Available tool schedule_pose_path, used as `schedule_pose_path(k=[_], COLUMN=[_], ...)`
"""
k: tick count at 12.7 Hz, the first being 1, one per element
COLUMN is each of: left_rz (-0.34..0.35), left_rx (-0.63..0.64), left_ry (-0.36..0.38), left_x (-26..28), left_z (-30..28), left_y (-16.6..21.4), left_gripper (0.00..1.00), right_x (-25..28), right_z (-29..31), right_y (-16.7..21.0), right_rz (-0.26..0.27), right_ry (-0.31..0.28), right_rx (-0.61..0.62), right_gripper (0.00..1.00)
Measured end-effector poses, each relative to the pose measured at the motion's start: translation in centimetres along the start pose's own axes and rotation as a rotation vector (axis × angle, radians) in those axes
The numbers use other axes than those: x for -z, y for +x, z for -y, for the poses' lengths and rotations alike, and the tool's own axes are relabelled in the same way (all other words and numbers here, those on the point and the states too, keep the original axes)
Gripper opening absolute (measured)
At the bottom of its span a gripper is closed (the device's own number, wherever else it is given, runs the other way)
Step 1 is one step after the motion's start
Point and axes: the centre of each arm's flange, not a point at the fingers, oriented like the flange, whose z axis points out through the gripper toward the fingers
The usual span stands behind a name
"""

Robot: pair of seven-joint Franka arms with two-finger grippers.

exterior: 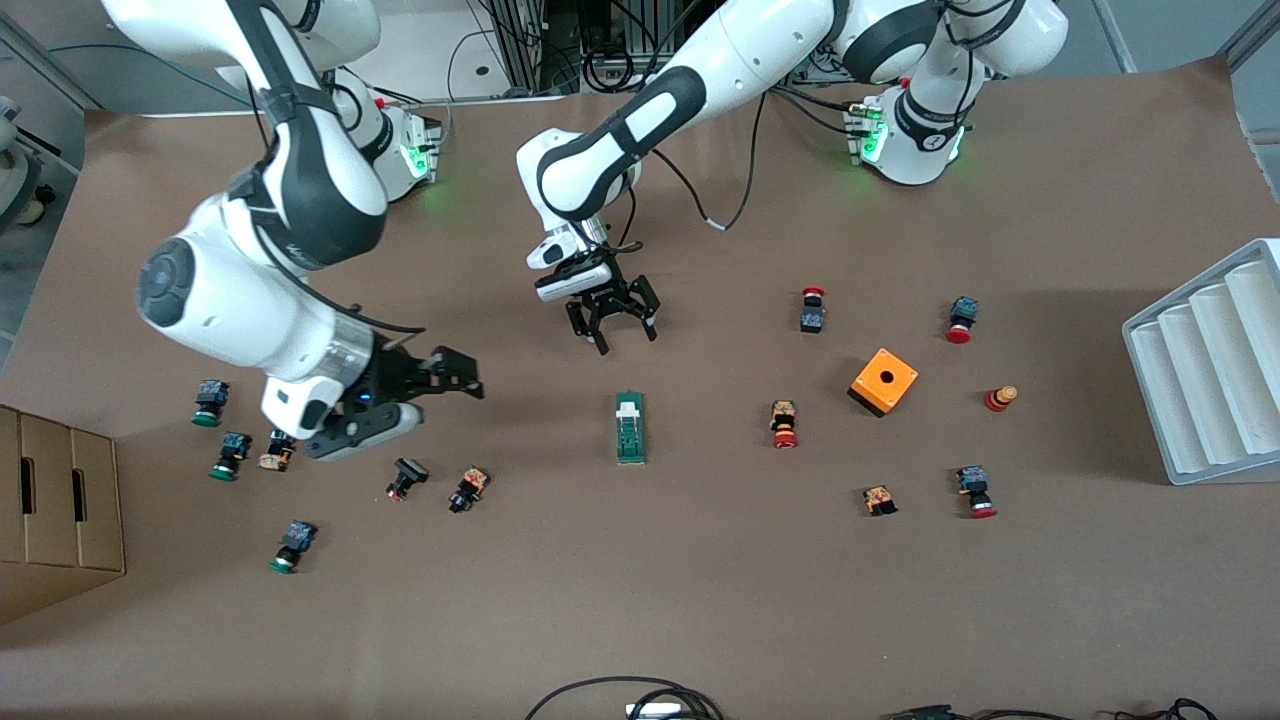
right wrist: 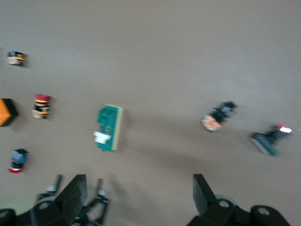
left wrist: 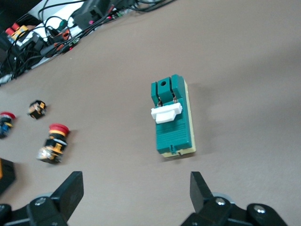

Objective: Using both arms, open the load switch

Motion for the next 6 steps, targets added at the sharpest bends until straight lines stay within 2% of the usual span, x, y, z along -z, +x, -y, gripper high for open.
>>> schedule_pose_path(k=[3,6], left_rz=[0.075,0.16], left_rx=[-0.181,-0.385], left_ry=[-0.011,-0.057], left_x=[0.3,0.6], left_z=[2.9,6.1], left_y=[3.7,7.4], left_gripper=[1.0,1.0], right_x=[3.7,6.1], right_z=[-5.4,-8.6], right_y=[-0.8,-1.9], right_rz=[0.023,0.05], right_ry=[-0.036,-0.15], right_rx=[-0.063,-0.061], right_gripper=[1.0,1.0])
